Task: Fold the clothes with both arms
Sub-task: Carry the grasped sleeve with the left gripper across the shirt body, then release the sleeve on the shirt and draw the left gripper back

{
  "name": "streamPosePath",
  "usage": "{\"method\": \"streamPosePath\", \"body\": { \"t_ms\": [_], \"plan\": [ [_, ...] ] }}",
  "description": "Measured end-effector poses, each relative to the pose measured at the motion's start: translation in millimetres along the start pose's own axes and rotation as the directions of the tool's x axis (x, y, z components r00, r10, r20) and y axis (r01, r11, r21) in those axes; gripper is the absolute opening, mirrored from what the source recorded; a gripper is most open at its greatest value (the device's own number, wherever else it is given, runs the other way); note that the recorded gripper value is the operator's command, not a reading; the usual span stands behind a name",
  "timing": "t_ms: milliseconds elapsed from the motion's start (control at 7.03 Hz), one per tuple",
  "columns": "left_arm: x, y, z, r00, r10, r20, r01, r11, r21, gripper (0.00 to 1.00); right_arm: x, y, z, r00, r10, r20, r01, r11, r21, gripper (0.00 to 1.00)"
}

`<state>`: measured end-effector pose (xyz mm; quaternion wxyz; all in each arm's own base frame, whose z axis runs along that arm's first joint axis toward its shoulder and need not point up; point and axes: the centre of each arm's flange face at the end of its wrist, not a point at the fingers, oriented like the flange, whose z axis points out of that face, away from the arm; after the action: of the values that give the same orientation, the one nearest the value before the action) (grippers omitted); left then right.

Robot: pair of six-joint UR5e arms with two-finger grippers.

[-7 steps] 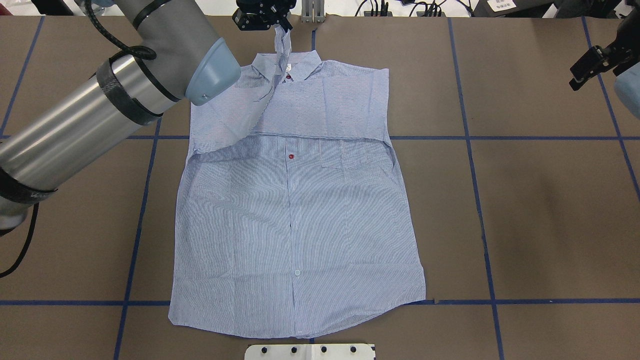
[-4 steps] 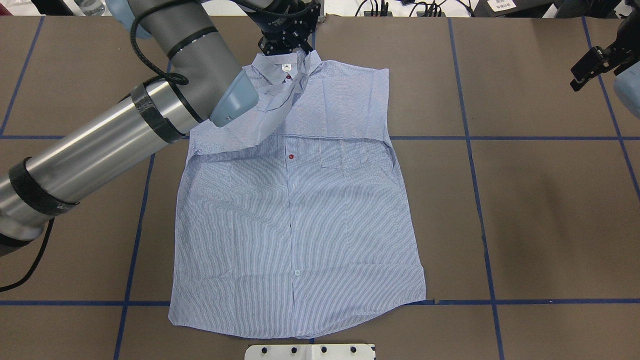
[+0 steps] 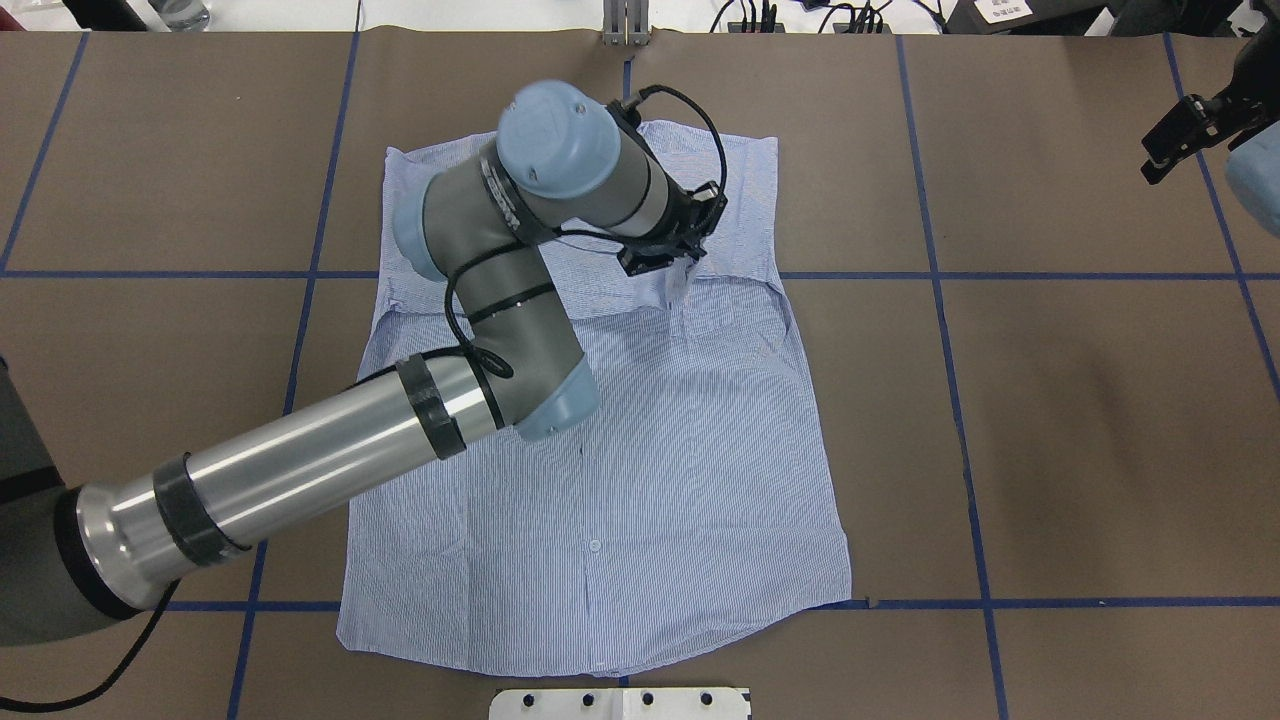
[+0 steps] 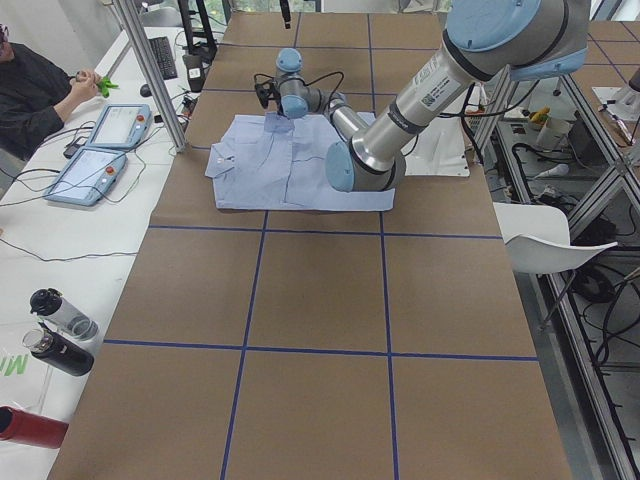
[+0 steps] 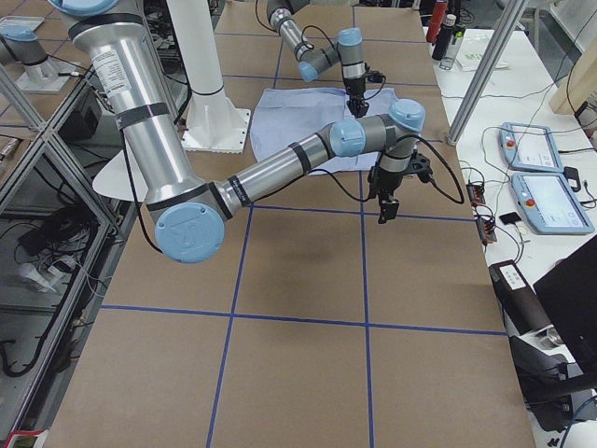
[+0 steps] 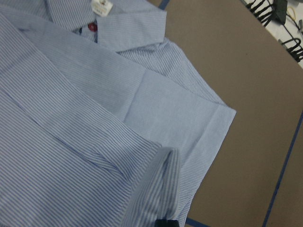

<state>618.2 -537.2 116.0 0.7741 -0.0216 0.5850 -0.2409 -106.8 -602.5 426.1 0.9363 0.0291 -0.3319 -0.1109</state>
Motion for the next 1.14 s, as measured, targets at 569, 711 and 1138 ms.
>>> {"method": "streamPosePath", "body": {
  "t_ms": [569, 711, 1138],
  "plan": [
    [-15, 45, 20, 0.990, 0.061, -0.127, -0.064, 0.998, -0.019, 1.00, 2, 1, 2, 1.000, 0.009, 0.012, -0.008, 1.000, -0.006, 1.00],
    [-18, 42, 16, 0.988, 0.066, -0.140, -0.069, 0.997, -0.018, 1.00, -1, 1, 2, 0.999, 0.011, 0.045, -0.011, 1.000, -0.011, 1.00],
    [-78, 1, -34, 0.993, 0.074, -0.088, -0.075, 0.997, -0.006, 1.00, -8, 11, 12, 0.994, 0.004, 0.112, -0.007, 1.000, 0.029, 1.00]
  ]
}}
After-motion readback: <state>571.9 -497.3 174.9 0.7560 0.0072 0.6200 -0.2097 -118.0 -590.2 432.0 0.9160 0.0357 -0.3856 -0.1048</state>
